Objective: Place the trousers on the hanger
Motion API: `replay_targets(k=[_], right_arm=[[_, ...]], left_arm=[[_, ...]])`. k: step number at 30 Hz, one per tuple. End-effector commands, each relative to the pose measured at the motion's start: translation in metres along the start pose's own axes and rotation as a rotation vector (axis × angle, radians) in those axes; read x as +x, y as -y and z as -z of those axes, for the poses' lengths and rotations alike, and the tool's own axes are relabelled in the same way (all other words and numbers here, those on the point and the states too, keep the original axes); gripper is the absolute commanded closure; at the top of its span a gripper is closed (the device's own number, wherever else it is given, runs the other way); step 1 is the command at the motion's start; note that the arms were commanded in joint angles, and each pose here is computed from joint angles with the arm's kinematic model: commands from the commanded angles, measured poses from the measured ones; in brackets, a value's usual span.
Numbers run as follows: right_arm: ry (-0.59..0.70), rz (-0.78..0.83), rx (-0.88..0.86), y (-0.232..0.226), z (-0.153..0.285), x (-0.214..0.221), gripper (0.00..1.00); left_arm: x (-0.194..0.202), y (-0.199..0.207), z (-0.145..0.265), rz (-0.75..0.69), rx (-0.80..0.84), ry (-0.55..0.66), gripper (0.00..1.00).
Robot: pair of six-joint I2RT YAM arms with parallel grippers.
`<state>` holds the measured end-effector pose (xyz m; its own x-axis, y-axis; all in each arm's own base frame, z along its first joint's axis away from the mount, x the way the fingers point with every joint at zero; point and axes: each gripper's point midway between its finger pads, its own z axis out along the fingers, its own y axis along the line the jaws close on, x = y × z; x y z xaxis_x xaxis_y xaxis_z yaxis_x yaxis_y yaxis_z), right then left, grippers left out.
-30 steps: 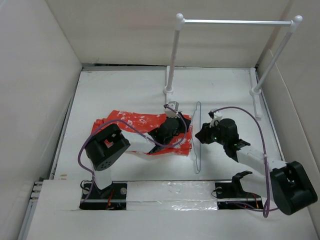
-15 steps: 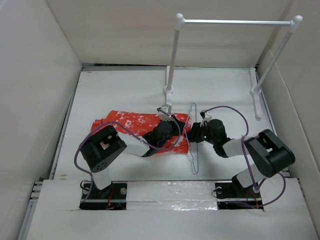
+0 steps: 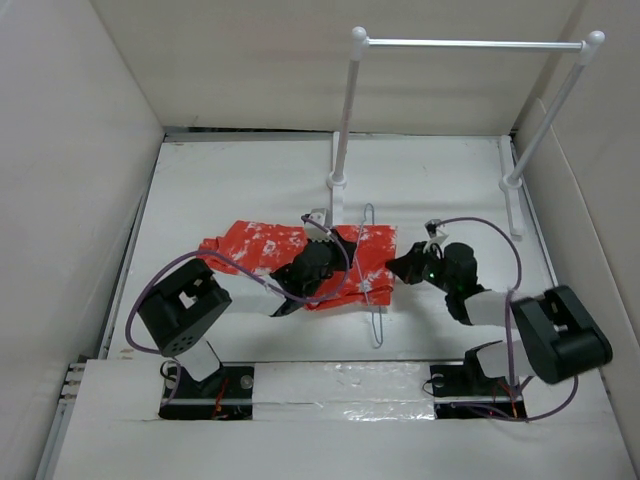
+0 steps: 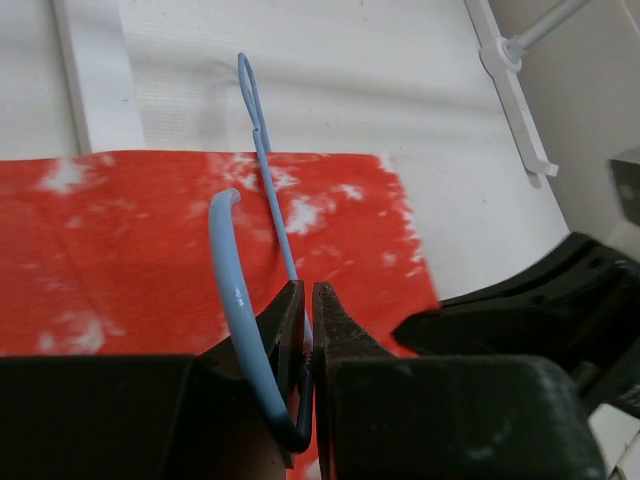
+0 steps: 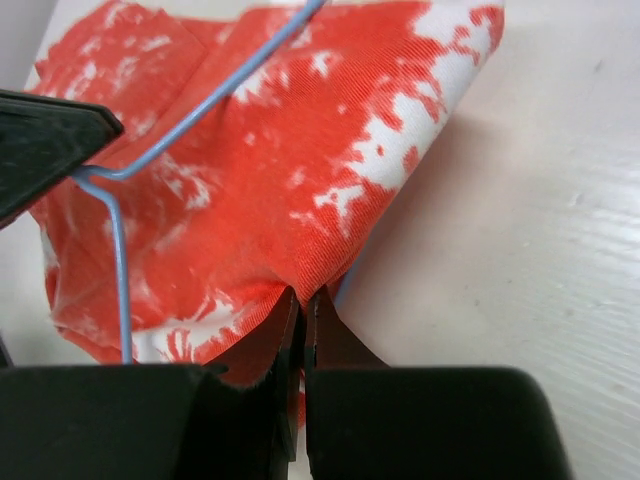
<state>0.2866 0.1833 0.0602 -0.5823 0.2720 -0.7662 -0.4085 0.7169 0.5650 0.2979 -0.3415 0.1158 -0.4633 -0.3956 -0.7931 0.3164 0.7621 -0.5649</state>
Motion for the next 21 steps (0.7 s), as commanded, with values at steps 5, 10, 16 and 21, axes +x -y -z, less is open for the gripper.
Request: replay_targets(k=[5,10,16,21], right_arm=[[0.093,0.171,0.139,0.011,0.044,-0.045,1.00],[0.151,0.182,0.315,0.042,0.084,-0.060,1.00],[0.245,0.191,0.417,0.058,0.115,-0.084,1.00],[0.208,0.197,0.401,0.060,0.107,-0.083,1.00]], left_arm=[[-0.006,-0.036,0.021,-0.105,-0.117,0.008,1.00],[-0.010,-0.047,0.031,-0.140,-0.161,0.011,1.00],[-0.021,-0.058,0.049,-0.181,-0.206,0.021,1.00],[-0.027,-0.052,0.053,-0.177,-0.181,0.030,1.00]])
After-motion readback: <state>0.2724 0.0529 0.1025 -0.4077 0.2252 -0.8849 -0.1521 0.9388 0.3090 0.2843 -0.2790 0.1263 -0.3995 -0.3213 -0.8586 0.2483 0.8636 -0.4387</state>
